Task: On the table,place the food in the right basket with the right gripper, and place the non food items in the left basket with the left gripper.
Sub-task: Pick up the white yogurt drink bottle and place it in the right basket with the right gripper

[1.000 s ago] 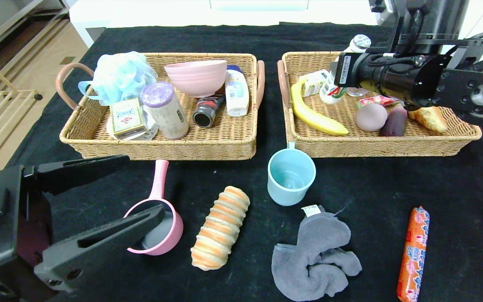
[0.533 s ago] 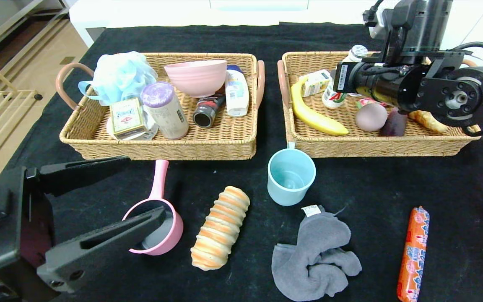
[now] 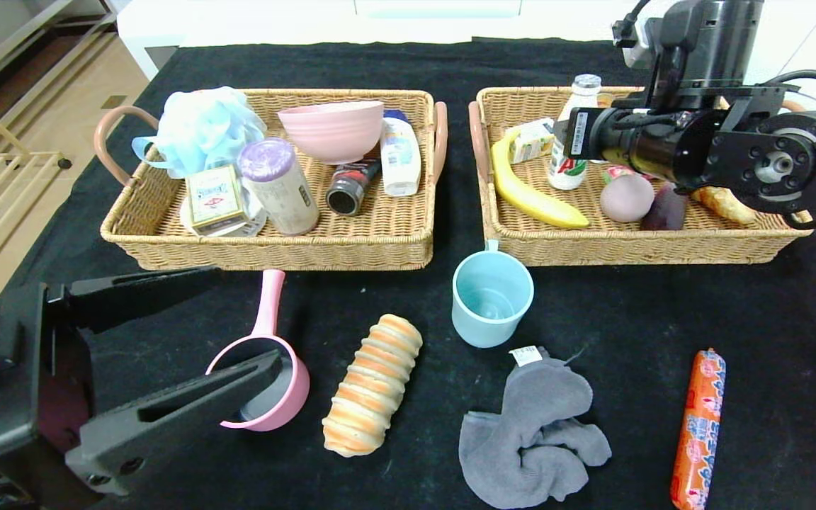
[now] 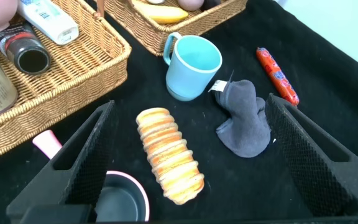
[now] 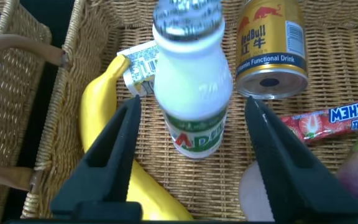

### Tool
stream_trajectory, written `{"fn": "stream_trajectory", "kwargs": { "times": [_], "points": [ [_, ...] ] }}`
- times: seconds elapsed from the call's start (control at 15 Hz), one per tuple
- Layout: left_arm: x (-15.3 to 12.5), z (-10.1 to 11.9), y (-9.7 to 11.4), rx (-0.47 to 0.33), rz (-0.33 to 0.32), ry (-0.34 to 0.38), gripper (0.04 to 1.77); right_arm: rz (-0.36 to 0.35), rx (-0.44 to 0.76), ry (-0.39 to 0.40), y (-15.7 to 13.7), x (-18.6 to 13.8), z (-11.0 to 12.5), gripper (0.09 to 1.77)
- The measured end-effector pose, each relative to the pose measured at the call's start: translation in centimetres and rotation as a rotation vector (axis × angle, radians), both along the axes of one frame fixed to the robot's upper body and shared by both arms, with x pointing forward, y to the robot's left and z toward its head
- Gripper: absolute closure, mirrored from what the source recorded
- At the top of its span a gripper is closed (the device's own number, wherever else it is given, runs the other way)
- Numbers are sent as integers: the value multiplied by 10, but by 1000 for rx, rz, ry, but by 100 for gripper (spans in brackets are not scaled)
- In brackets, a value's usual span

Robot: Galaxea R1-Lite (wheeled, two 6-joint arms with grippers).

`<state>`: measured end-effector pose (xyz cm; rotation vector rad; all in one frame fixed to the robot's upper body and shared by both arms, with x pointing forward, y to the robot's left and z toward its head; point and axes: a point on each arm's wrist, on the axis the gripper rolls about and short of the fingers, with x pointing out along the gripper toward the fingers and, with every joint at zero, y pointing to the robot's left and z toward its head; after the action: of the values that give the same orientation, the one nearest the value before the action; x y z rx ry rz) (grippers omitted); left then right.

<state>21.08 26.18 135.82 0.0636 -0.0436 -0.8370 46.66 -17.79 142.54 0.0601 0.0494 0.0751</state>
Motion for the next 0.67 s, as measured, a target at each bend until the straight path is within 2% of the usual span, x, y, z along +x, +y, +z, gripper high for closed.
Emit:
{"fn": "stream_trajectory", "kwargs": {
  "times": [0.27, 0.4, 0.67],
  "points": [
    [2, -1, -1, 3, 0, 3, 9, 12, 7, 13, 1, -15, 4, 42],
    [2, -1, -1, 4, 2, 2, 9, 20, 9, 19, -2, -31, 9, 36],
    [2, -1, -1, 4, 2, 1, 9, 26, 0, 80, -18, -71, 14, 28]
  ]
}}
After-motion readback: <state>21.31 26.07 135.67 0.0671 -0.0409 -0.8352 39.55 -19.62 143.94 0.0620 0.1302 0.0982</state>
